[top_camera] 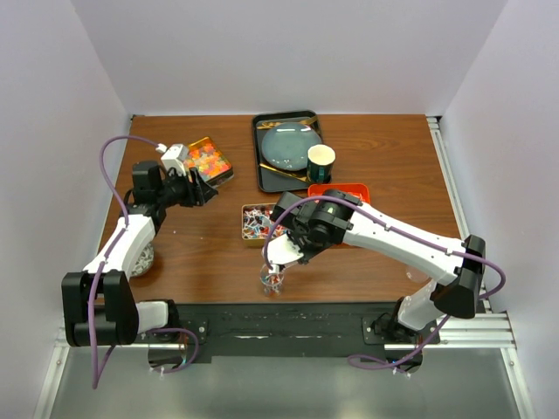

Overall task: Pack the candies
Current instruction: Place the fake candies in the packing bottle.

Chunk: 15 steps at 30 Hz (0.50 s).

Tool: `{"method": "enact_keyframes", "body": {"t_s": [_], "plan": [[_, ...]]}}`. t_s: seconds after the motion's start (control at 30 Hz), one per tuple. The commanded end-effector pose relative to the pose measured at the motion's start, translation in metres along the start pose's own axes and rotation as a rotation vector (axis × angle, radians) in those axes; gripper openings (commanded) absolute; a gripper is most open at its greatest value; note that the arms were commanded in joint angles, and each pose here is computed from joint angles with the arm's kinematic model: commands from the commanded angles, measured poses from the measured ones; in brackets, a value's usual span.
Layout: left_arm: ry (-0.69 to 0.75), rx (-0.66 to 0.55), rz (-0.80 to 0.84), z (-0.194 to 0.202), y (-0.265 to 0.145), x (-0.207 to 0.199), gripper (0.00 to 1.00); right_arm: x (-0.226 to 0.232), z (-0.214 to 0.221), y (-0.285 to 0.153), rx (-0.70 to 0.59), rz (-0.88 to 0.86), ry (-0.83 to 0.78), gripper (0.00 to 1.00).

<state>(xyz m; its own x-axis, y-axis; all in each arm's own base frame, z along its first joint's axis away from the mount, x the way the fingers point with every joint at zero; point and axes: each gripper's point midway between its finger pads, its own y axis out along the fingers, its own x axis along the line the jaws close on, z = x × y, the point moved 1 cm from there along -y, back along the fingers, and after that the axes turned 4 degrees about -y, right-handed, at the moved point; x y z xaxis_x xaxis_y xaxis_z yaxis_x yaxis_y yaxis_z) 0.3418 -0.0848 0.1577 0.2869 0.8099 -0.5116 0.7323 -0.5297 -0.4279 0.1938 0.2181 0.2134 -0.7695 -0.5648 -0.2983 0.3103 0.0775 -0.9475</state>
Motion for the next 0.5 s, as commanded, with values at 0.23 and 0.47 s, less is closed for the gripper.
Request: {"method": "enact_keyframes", "body": {"t_s": [0.23,0.47], "plan": [[0.029,-0.055,0.057,-0.0181,-0.0042,-0.0135,0.55,0.0175,0.0243,-0.0302,0.063,-0.023,-0.048,0.0],[0.013,-0.05,0.041,-0.0149,-0.0031,-0.01,0.41,0.0163,0.0237,-0.0327,0.055,-0.003,-0.024,0.0]]}}
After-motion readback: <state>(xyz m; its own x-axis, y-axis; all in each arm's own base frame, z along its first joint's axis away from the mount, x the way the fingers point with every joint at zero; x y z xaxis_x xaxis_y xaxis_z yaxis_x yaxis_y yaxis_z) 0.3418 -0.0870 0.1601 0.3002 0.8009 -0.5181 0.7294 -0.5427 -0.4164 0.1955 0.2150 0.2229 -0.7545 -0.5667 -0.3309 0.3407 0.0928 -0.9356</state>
